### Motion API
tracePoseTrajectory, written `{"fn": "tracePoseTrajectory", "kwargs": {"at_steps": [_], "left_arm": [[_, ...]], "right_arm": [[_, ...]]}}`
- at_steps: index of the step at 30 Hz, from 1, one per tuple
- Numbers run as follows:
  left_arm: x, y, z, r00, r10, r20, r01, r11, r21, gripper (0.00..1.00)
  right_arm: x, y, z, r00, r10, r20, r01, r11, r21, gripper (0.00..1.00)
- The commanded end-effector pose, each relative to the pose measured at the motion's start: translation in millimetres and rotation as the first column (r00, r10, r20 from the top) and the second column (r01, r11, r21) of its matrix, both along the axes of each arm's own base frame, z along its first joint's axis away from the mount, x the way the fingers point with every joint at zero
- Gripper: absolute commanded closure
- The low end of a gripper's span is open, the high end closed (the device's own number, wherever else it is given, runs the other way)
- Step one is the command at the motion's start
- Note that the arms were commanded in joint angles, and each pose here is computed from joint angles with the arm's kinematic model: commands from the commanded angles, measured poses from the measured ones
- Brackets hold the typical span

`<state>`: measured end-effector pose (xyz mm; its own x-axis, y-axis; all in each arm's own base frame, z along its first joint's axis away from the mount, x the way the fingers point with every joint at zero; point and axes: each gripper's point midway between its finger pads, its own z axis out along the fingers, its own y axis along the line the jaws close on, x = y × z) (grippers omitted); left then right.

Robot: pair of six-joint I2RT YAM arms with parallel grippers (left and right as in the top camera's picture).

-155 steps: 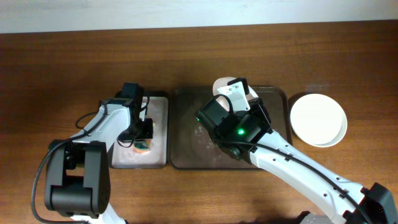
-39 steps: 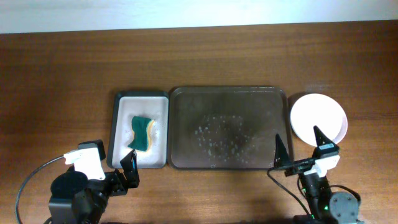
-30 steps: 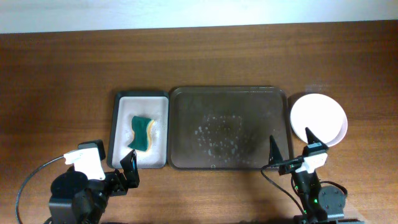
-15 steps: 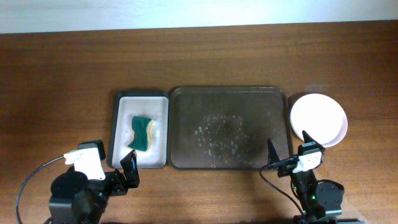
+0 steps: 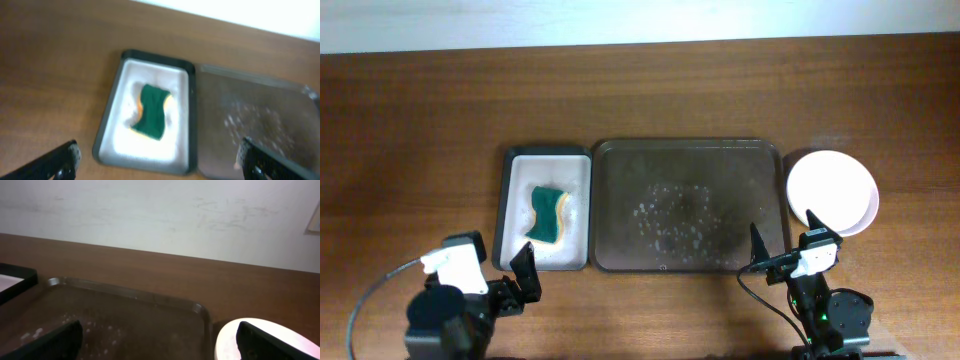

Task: Clean dirty plates on tray and stack at the side

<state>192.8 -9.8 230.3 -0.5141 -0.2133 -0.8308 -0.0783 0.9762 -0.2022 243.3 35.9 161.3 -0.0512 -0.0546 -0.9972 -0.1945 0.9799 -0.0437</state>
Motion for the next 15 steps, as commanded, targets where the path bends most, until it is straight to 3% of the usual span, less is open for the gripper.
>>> {"fn": "tracePoseTrajectory", "kwargs": {"at_steps": [1, 7, 14, 15], "left_arm": [[7.4, 8.4, -37.9, 0.997, 0.038, 0.069, -0.040, 0.999, 0.020, 0.01], [31.0, 7.2, -60.4, 0.955, 0.040, 0.292, -0.042, 0.999, -0.001, 0.01], [53.6, 6.1, -41.5, 0.823, 0.046, 0.566, -0.038, 0.999, -0.027, 0.00], [53.4, 6.0, -41.4, 0.825, 0.020, 0.565, -0.039, 0.999, 0.022, 0.01]], "right_arm": [[-0.2, 0.1, -2.0, 1.000, -0.002, -0.002, 0.002, 1.000, -0.003, 0.01], [-0.2, 0.1, -2.0, 1.000, -0.002, -0.002, 0.002, 1.000, -0.003, 0.01], [-0.2, 0.1, -2.0, 1.000, -0.002, -0.002, 0.002, 1.000, -0.003, 0.01], [-0.2, 0.1, -2.0, 1.000, -0.002, -0.002, 0.002, 1.000, -0.003, 0.01]]}}
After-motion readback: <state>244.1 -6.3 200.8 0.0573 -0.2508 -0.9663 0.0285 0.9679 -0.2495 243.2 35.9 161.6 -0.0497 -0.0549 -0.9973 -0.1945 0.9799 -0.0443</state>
